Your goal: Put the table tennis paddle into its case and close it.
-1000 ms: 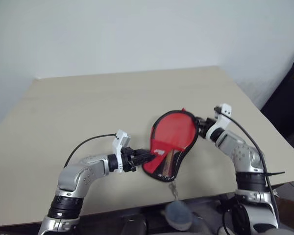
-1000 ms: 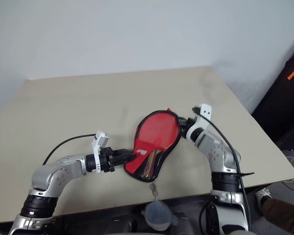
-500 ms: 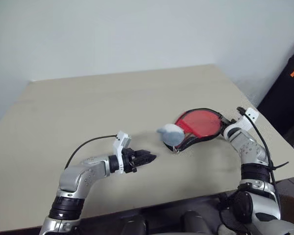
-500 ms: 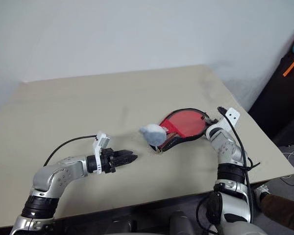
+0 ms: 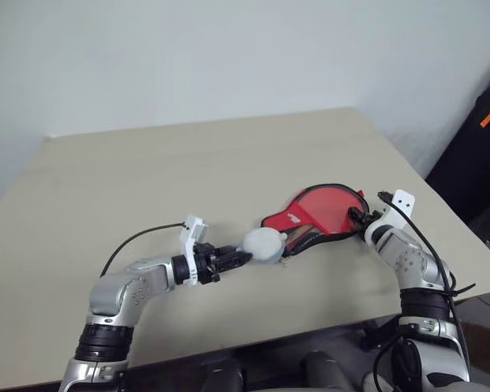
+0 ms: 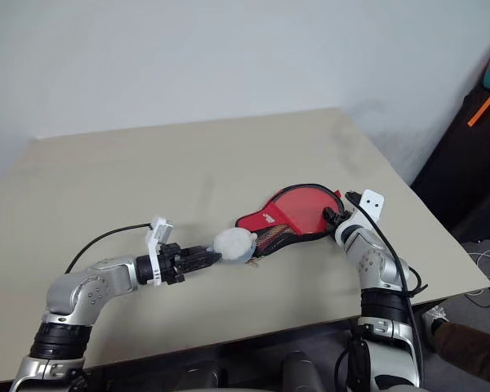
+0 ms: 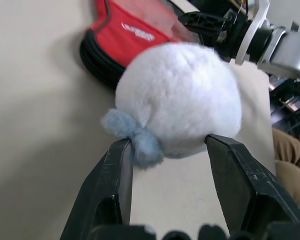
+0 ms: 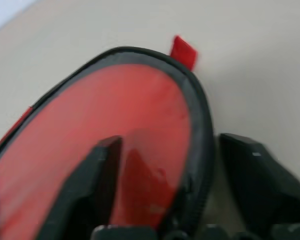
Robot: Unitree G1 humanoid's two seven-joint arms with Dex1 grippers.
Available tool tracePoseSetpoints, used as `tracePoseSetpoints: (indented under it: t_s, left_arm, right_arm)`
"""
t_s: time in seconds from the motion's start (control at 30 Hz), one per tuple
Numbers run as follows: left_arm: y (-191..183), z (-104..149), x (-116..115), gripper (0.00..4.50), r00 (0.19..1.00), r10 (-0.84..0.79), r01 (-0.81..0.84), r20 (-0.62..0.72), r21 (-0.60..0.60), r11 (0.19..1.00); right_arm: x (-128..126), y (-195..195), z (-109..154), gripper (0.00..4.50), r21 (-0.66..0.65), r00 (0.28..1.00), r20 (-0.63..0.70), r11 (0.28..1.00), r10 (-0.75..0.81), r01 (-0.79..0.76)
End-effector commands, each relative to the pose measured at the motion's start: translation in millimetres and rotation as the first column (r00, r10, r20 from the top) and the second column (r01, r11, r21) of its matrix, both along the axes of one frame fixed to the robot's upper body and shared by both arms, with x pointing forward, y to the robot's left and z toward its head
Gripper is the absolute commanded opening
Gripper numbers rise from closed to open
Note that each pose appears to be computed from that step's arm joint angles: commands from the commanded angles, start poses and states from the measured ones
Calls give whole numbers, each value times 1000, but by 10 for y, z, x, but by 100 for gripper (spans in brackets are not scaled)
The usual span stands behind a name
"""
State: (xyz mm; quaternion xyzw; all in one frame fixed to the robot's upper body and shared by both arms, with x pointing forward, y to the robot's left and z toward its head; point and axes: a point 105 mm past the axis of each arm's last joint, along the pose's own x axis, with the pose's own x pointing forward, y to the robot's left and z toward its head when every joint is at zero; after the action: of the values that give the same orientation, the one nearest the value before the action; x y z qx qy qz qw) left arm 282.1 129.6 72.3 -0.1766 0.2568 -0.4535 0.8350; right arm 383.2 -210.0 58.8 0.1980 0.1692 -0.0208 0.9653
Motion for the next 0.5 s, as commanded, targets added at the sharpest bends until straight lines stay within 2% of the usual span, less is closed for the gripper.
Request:
tracePoseSetpoints:
  t_s: [0.03, 0.1, 0.2, 0.27, 0.33, 0.37, 0.43, 0.5]
  left_arm:
    - [178, 151, 18, 238, 999, 12, -12, 30, -14, 1000]
    - [299, 161, -10, 238, 999, 27, -27, 23, 7, 1000]
    - [467, 186, -78, 238, 999, 41, -42, 20, 35, 999]
    - [570, 174, -130, 238, 998, 68, -69, 12, 48, 996]
    - [620, 165, -165, 238, 996, 86, -87, 6, 50, 995]
    - [644, 144, -187, 238, 995, 98, -98, 0, 58, 993]
    - [677, 101, -254, 238, 994, 112, -111, -11, 74, 991]
    - [687, 66, -294, 238, 993, 121, -119, -16, 84, 989]
  right_arm:
    - [-4, -224, 510, 386, 14, 954, 292, 998, -60, 58]
    - [-64, -235, 618, 386, 41, 927, 372, 999, -45, 32]
    - [-151, -131, 802, 386, 106, 877, 479, 990, 31, -93]
    - [-268, 162, 946, 386, 74, 808, 546, 947, 224, -313]
    - [-382, 363, 1001, 386, 44, 747, 567, 893, 347, -449]
    - [-451, 480, 1010, 386, 27, 710, 566, 851, 419, -524]
    - [-668, 791, 1026, 386, 0, 582, 557, 701, 593, -713]
    - [-846, 967, 1011, 386, -28, 472, 541, 576, 696, -817]
